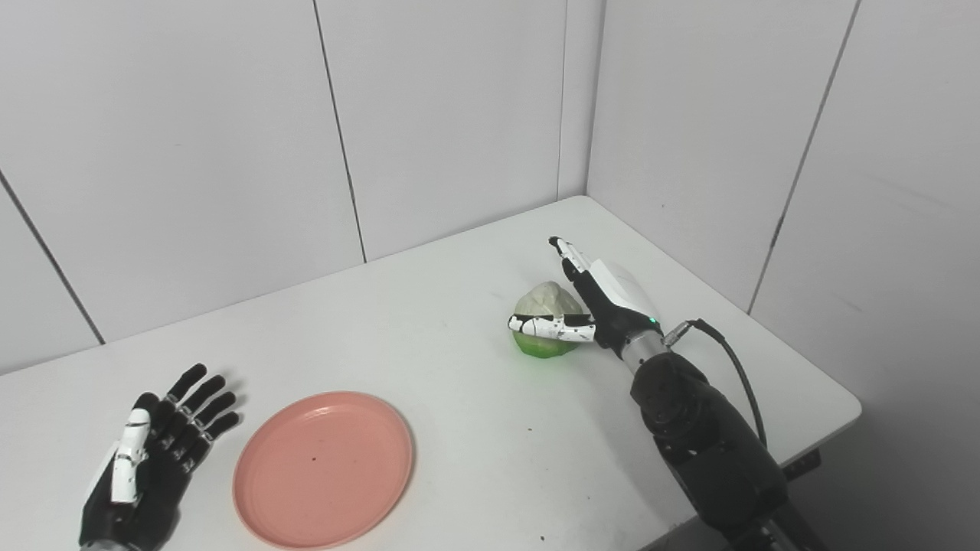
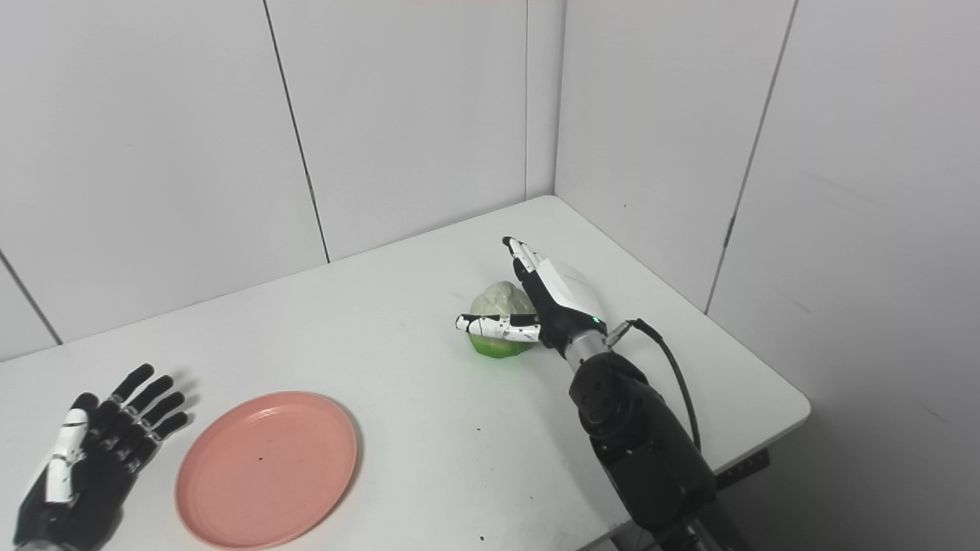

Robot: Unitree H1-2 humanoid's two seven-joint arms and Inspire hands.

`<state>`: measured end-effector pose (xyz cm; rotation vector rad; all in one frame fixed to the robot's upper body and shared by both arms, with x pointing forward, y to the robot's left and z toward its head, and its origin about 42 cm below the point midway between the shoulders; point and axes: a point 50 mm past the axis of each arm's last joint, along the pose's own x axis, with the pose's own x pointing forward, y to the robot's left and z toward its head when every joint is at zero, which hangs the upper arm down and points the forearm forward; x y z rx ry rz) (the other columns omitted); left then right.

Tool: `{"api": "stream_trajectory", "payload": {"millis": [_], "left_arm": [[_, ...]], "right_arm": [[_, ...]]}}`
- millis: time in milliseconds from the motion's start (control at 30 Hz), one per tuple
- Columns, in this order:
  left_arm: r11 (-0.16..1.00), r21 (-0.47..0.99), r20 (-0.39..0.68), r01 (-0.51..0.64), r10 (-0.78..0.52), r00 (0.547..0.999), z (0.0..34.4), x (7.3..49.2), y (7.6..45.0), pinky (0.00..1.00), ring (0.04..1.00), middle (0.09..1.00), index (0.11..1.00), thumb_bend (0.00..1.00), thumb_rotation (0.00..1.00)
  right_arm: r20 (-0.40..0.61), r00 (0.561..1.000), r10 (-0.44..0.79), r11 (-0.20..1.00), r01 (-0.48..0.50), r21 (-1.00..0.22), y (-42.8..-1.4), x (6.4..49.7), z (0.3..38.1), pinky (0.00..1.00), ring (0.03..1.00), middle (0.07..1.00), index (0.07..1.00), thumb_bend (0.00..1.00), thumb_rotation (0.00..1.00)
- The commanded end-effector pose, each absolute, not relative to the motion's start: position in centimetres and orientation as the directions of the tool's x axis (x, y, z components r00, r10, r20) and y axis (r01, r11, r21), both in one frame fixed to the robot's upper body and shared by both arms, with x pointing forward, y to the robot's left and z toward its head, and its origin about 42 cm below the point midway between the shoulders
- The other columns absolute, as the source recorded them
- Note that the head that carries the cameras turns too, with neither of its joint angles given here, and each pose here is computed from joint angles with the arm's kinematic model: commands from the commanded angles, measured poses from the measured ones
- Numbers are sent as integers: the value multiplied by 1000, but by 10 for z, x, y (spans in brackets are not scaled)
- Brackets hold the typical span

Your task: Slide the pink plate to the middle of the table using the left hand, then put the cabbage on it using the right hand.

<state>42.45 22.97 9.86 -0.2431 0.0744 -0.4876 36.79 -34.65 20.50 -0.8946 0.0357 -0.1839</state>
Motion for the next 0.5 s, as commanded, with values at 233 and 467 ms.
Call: {"api": "stream_trajectory", "payload": {"millis": [233, 467], "left_arm": [[868, -314, -205, 385, -458, 865, 54, 393, 241, 846, 863, 883, 876, 501, 1000], [868, -313, -205, 386, -459, 864, 56, 393, 241, 851, 868, 887, 880, 503, 1000]], "right_arm": [[103, 972, -210, 575, 208, -791, -354, 384, 229, 946, 1000, 1000, 1000, 1000, 682], [87, 969, -232, 564, 207, -799, -355, 389, 222, 920, 1000, 1000, 1000, 1000, 681]]}}
